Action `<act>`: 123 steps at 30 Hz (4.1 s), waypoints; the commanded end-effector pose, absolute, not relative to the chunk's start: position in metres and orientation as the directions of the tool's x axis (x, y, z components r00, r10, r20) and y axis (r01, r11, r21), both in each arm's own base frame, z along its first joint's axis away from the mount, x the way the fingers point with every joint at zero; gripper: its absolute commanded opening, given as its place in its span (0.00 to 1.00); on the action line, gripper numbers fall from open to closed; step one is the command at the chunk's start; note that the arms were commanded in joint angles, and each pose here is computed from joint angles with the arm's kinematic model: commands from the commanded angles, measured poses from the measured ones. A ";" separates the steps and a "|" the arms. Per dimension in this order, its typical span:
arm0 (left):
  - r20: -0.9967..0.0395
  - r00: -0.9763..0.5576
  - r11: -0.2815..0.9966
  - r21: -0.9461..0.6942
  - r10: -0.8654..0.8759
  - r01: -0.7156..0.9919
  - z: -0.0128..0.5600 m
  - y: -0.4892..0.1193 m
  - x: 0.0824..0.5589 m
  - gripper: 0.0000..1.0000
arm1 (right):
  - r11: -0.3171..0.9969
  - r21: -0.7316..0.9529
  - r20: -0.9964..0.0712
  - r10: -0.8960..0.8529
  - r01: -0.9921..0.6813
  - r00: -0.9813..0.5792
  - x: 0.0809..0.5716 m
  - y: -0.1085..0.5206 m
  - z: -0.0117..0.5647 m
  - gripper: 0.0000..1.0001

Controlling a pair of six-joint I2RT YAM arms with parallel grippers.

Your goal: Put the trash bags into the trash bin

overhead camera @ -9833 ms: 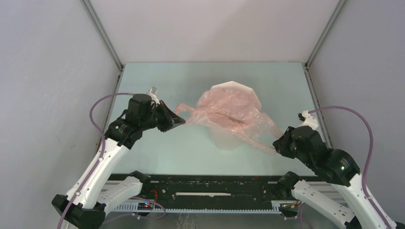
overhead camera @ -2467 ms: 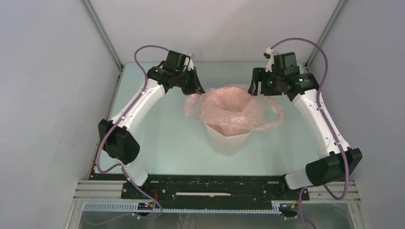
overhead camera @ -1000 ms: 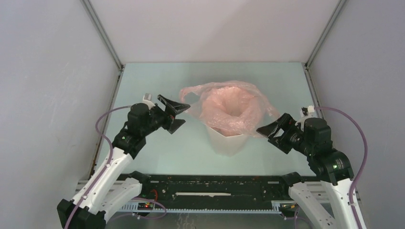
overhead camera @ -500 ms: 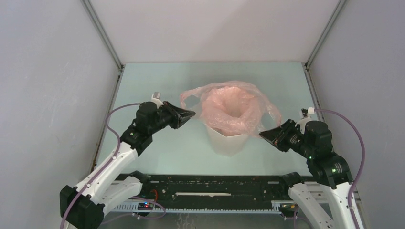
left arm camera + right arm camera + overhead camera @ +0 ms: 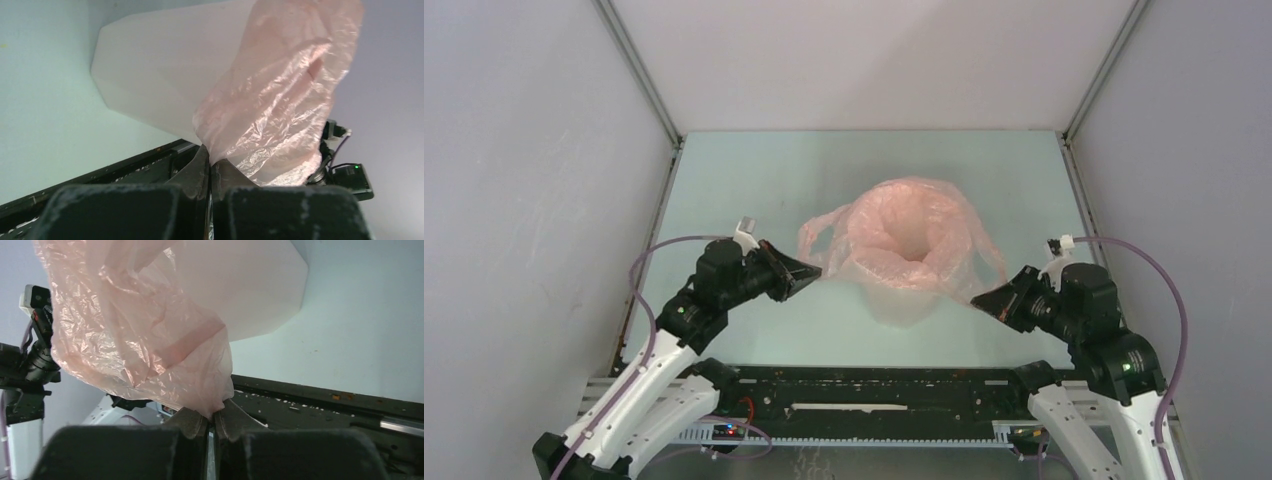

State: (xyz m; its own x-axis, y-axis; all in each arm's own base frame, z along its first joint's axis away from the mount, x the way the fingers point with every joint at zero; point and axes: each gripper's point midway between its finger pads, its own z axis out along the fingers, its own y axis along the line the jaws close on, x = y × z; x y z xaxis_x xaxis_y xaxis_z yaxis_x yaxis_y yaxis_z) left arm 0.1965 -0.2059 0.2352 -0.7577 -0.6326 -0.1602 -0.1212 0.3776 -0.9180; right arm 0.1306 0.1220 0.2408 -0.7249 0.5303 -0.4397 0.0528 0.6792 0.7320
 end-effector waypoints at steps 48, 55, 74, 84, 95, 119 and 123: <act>-0.434 -0.781 0.639 -0.767 -0.449 0.059 0.248 -0.202 0.284 0.78 | 0.939 0.218 -0.882 0.072 -0.267 -0.466 0.284 0.104 0.337 0.60; -0.400 -0.805 0.639 -0.768 -0.439 0.033 0.233 -0.206 0.286 0.52 | 0.939 0.259 -0.870 0.126 -0.224 -0.476 0.300 0.107 0.328 0.47; -0.367 -0.834 0.625 -0.780 -0.412 0.035 0.227 -0.220 0.297 0.29 | 0.941 0.267 -0.822 0.110 -0.207 -0.558 0.273 0.101 0.311 0.59; -0.349 -0.842 0.607 -0.794 -0.411 0.033 0.233 -0.223 0.296 0.23 | 0.963 0.157 -0.851 0.020 -0.218 -0.525 0.264 0.084 0.300 0.74; -0.340 -0.850 0.600 -0.799 -0.402 0.036 0.234 -0.224 0.291 0.16 | 0.940 0.180 -0.864 0.010 -0.290 -0.504 0.304 0.107 0.297 0.66; -0.349 -0.860 0.673 -0.740 -0.373 0.009 0.201 -0.224 0.311 0.00 | 0.932 0.339 -0.448 0.038 -0.131 -0.893 0.306 0.116 0.165 0.11; -0.359 -0.854 0.674 -0.739 -0.377 0.013 0.204 -0.222 0.307 0.00 | 0.933 0.341 -0.426 0.045 -0.115 -0.904 0.300 0.115 0.154 0.19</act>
